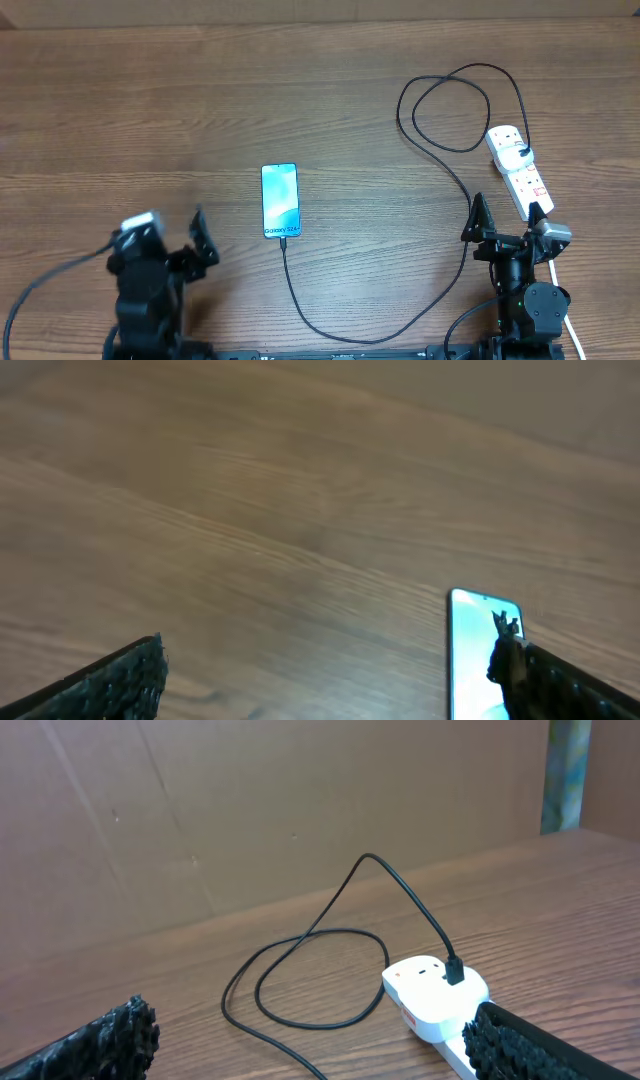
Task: Plug charger to phone and switch on socket
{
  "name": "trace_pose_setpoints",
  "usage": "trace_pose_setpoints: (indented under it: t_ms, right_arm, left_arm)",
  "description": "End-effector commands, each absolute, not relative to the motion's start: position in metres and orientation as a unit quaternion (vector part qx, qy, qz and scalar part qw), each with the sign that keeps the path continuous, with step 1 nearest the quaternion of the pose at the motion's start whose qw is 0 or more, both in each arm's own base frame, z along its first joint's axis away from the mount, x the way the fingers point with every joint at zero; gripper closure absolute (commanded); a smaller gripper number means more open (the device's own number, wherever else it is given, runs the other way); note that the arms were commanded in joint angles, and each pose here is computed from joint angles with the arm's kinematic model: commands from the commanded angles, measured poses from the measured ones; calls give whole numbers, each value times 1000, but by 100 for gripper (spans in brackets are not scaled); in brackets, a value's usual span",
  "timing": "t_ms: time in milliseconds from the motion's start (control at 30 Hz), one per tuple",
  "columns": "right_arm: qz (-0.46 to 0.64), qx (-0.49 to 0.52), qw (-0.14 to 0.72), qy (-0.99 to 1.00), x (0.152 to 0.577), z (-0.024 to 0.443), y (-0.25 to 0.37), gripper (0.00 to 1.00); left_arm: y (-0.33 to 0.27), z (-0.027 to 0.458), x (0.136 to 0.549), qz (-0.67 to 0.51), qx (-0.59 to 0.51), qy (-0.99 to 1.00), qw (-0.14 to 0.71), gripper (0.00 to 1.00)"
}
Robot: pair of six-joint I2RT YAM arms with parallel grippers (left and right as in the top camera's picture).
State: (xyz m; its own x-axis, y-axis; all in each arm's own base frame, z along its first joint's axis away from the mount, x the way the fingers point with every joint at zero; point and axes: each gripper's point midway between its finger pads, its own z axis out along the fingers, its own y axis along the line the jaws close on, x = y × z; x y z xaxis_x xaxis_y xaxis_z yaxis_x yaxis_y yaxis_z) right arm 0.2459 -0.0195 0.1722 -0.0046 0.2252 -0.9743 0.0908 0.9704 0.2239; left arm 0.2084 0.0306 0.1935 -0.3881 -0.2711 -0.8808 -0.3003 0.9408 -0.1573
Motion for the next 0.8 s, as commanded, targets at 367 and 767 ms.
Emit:
trace_pose_setpoints:
  t_ms: [367, 767]
  right_arm:
    - [48, 109, 698, 707, 246, 170, -19, 0]
    - [48, 109, 698, 707, 246, 170, -19, 0]
  left_arm:
    - [19, 203, 227, -80, -154, 734, 657, 1]
    - [7, 192, 246, -46, -58, 680, 730, 0]
